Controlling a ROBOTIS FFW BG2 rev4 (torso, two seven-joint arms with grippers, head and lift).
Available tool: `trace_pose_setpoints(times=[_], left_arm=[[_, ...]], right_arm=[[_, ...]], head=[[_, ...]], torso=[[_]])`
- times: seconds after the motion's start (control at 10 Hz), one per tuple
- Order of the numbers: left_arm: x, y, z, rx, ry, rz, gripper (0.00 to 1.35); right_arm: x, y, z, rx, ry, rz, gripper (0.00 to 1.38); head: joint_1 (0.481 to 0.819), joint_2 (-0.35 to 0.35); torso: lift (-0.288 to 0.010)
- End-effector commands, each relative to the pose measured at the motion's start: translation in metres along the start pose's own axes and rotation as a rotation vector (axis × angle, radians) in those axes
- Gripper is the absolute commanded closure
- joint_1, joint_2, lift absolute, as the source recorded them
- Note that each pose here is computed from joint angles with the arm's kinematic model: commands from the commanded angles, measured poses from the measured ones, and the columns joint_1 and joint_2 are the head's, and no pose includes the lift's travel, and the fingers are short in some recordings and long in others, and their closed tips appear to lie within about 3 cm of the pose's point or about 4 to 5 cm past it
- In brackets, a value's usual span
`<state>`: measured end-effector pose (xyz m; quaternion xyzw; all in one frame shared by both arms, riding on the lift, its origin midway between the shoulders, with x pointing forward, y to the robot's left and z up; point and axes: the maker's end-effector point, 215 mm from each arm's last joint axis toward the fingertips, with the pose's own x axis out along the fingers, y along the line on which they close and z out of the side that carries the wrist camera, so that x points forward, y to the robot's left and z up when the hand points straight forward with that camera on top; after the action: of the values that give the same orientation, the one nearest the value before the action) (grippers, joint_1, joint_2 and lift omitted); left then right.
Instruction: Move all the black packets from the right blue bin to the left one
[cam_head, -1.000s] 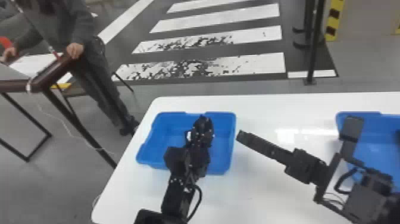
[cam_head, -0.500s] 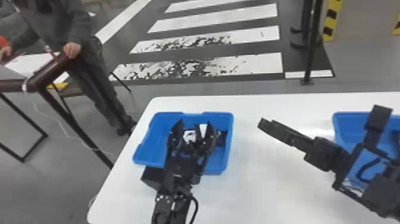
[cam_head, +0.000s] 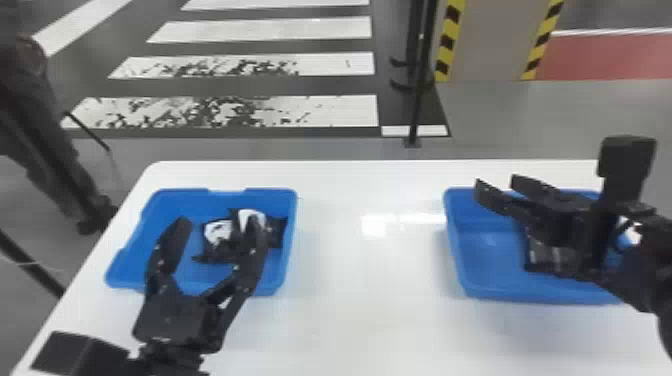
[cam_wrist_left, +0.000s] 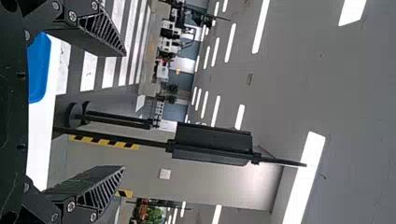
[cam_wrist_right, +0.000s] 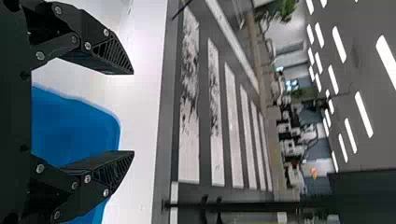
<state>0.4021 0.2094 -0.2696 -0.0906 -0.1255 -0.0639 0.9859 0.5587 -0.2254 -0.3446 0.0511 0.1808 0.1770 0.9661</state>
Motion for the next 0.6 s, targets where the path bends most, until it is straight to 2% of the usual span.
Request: trace_pose_setpoints(times=[0.0, 0.3, 0.4, 0.5], left_arm=[[-0.009, -0.001, 0.001, -0.015, 0.014, 0.004, 0.18], [-0.007, 0.0, -0.003, -0.013, 0.027, -0.006, 0.18], [-0.007, -0.002, -0.004, -0.016, 0.032, -0.01, 0.19], [-0.006, -0.003, -0.004, -0.014, 0.03, -0.016, 0.19]], right_arm=[[-0.032, -0.031, -0.025, -0.038, 0.084, -0.159, 0.47], [-0.056, -0.067, -0.074, -0.054, 0.227, -0.362, 0.46], [-0.053, -0.08, -0.088, -0.042, 0.265, -0.392, 0.45], [-0.049, -0.093, -0.103, -0.033, 0.297, -0.41, 0.35]], head=[[0.695, -0.013], [0.695, -0.091], [0.695, -0.113], [0.695, -0.123]], torso=[[-0.14], [-0.14], [-0.14], [-0.14]])
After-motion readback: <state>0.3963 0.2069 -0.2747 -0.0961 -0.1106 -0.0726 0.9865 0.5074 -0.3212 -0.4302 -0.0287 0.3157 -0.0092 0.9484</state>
